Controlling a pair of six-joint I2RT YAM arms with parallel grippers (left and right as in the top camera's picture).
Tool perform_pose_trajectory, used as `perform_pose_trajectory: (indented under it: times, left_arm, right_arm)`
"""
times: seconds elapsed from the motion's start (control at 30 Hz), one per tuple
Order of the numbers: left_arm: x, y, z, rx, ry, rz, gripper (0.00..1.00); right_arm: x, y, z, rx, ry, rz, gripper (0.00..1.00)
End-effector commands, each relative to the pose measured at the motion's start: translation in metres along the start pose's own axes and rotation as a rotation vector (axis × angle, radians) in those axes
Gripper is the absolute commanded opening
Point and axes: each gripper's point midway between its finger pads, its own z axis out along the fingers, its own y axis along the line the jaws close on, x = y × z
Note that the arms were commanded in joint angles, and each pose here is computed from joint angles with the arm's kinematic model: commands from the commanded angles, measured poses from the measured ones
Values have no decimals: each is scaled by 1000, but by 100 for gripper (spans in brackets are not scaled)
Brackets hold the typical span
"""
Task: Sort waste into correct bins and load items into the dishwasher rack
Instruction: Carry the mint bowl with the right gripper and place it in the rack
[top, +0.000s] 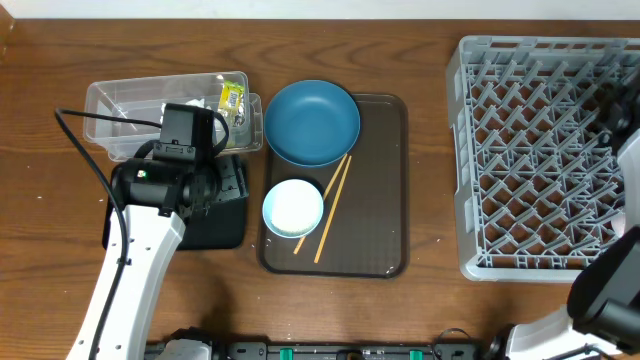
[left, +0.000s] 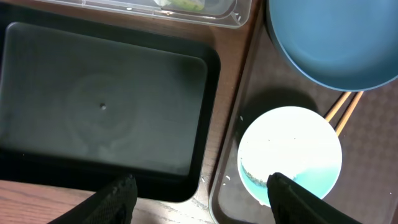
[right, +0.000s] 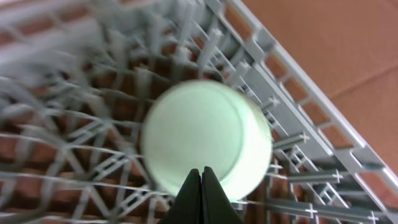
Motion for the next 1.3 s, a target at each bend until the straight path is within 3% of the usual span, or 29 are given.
perform_pose_trajectory:
  times: [0.0, 0.4, 0.57, 0.73, 0.93, 1.27]
  left_arm:
    - [-4, 1, -3, -6, -13, -3, 71]
    - [-3, 2, -3, -7, -9, -3, 71]
    - [-2, 2, -3, -8, -7, -3, 71]
    - [-2, 2, -3, -8, -7, -3, 71]
    - [-2, 2, -3, -8, -6, -3, 70]
    - [-2, 2, -3, -8, -7, -3, 71]
  right_arm:
    - [8, -20, 14, 51, 30, 21, 1]
    - [47, -56, 41, 114, 170, 38, 6]
    - [60, -70, 42, 129, 219, 100, 1]
    - [40, -36, 32, -89, 162, 139, 1]
    - [3, -19, 11, -168, 35, 149, 1]
    - [23, -7, 33, -171, 95, 129, 2]
